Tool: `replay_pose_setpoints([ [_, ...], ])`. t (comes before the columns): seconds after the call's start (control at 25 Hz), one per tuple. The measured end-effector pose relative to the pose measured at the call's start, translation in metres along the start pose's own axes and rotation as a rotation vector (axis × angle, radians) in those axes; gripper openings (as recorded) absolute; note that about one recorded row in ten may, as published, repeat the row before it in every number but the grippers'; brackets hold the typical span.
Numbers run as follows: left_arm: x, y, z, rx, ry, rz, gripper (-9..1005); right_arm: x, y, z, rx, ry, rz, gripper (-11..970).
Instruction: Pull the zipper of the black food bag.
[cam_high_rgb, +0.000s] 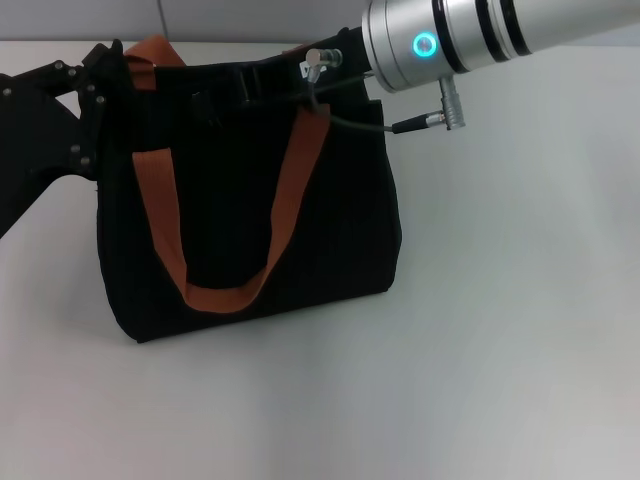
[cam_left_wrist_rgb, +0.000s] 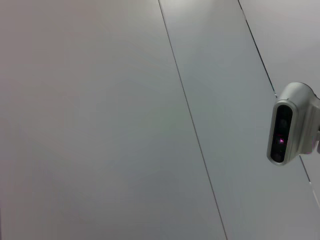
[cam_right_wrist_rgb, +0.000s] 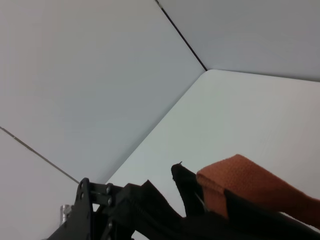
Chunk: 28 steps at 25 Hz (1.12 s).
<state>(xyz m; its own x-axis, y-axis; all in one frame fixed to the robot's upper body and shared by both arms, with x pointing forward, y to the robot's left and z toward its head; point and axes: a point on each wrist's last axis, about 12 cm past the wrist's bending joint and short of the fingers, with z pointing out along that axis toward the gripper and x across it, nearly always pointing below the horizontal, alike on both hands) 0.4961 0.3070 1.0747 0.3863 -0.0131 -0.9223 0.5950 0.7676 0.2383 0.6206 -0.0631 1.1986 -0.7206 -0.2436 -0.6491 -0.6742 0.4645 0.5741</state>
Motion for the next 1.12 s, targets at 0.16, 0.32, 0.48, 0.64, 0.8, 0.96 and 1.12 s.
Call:
replay_pose_setpoints([
  [0.16,0.000,0.000,0.000,0.001,-0.002,0.000,16,0.001,-0.001,-0.001,0.003,-0.003,0.005,77],
  [0.32,-0.001,-0.001,-0.001,0.002,-0.005,-0.001,16,0.002,-0.002,-0.002,0.010,-0.004,0.002,46],
  [0.48,-0.001,-0.001,-0.001,0.002,-0.006,-0.001,16,0.001,-0.003,-0.004,0.042,-0.002,-0.029,17],
  [0.64,-0.001,0.000,-0.002,-0.005,-0.007,0.000,16,0.000,-0.004,-0.008,0.068,-0.011,-0.032,-2],
  [0.8,-0.001,0.000,-0.003,-0.013,-0.009,0.001,16,0.000,-0.004,-0.012,0.122,-0.016,-0.043,-4],
  [0.96,-0.002,0.001,-0.003,-0.018,-0.011,0.002,17,0.000,-0.001,-0.016,0.120,-0.034,-0.050,9],
  [1.12,-0.002,0.002,-0.003,-0.022,-0.012,0.004,17,0.000,0.003,-0.020,0.081,-0.061,-0.044,45],
])
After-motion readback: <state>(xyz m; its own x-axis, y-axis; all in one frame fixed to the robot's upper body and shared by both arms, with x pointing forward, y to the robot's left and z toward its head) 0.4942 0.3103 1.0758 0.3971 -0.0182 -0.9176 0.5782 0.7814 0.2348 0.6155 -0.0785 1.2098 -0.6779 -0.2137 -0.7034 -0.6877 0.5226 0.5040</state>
